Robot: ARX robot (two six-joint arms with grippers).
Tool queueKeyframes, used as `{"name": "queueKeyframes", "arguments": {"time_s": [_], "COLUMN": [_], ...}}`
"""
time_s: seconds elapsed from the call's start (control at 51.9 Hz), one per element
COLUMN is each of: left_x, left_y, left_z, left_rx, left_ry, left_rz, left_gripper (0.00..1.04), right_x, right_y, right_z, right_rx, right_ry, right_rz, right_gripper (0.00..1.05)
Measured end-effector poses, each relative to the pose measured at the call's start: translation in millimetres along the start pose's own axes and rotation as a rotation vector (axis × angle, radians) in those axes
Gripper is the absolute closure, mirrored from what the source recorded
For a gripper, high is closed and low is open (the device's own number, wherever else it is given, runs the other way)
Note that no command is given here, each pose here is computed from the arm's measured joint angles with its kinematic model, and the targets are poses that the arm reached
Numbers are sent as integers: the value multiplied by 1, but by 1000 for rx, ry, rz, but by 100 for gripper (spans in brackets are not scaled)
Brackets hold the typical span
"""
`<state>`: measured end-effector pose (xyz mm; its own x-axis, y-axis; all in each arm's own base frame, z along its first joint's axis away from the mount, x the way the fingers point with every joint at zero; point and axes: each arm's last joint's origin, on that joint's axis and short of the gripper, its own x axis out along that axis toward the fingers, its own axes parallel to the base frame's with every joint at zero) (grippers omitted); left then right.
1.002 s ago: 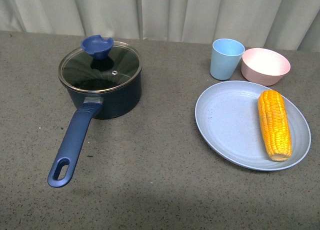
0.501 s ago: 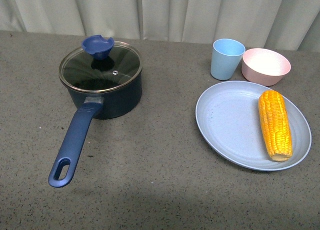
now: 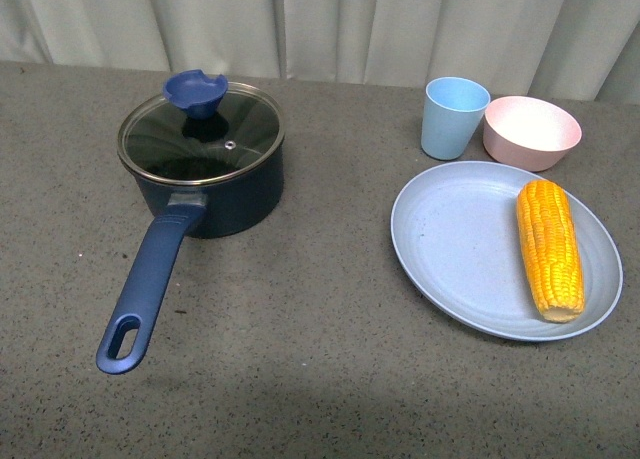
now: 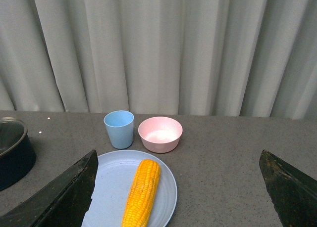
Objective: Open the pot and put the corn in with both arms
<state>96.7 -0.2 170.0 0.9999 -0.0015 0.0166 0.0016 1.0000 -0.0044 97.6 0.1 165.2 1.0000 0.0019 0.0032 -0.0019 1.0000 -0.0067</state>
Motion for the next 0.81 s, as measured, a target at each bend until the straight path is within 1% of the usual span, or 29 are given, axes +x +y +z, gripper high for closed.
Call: {"name": "queueKeyframes", "arguments": {"time_s": [0.809], "left_x": [0], "left_y": [0], "left_z": [0], "left_rx": [0], "left_ry": [0], "left_rz": [0], "left_gripper": [7], "right_x": [0], "right_y": [0], "right_z": [0], "right_rx": [0], "right_ry": [0], "right_rz": [0], "right_gripper": [9]}}
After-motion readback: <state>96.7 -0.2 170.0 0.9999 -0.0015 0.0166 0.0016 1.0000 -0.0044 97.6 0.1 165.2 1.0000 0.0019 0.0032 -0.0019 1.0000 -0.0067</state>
